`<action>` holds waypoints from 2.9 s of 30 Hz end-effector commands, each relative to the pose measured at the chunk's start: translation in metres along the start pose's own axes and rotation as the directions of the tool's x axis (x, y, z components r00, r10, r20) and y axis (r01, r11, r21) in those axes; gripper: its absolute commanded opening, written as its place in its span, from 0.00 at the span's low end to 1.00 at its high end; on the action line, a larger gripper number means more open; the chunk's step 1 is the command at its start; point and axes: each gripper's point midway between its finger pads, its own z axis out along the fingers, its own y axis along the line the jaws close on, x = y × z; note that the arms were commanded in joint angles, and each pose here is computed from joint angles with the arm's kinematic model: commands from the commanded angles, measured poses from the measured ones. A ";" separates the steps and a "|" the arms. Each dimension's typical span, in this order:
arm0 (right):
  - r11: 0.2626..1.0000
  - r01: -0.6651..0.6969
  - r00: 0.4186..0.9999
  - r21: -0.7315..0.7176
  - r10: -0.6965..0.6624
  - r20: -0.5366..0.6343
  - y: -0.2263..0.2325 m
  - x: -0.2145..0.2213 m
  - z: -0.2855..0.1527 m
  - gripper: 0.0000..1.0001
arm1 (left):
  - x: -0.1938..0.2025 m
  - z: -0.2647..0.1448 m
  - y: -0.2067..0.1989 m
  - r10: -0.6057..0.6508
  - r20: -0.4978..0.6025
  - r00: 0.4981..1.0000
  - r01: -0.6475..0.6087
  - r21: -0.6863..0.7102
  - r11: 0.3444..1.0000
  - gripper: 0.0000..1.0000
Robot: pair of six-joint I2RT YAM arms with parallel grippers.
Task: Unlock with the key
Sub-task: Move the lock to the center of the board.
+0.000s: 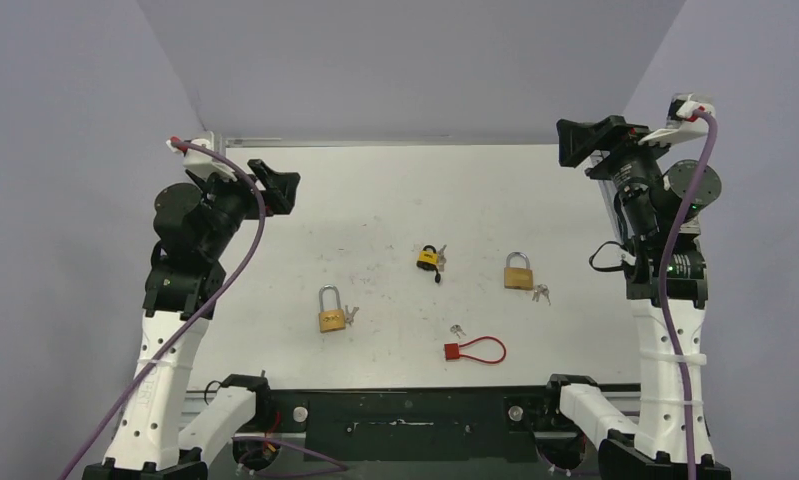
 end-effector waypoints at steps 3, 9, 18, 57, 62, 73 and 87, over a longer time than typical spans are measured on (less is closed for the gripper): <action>0.996 -0.079 0.996 0.038 0.081 -0.049 -0.015 0.040 -0.002 0.96 | 0.002 0.006 -0.033 -0.103 0.096 0.990 0.080 0.221 0.972 0.97; 0.965 -0.258 0.913 -0.047 0.227 -0.339 -0.006 0.140 0.004 0.95 | 0.045 0.012 -0.019 -0.142 0.018 0.990 0.136 0.192 0.972 0.97; 0.959 -0.282 0.705 -0.016 0.196 -0.682 0.057 0.304 -0.012 0.66 | 0.112 0.013 -0.026 -0.092 -0.173 0.981 0.142 0.307 0.941 0.97; 0.960 0.243 0.411 0.142 0.030 -0.911 0.010 0.504 0.008 0.28 | 0.166 0.028 0.004 -0.137 -0.304 0.943 0.198 0.181 0.963 0.96; 0.968 0.224 0.404 0.112 0.013 -0.915 0.013 0.513 0.013 0.33 | 0.167 0.028 0.004 -0.134 -0.308 0.942 0.196 0.179 0.964 0.96; 0.950 0.293 0.394 0.106 -0.019 -0.919 0.003 0.521 0.025 0.45 | 0.168 0.029 0.006 -0.134 -0.309 0.942 0.195 0.175 0.965 0.97; 0.952 0.294 0.430 0.090 -0.047 -0.902 -0.003 0.505 0.039 0.17 | 0.169 0.029 0.006 -0.130 -0.311 0.942 0.191 0.175 0.966 0.97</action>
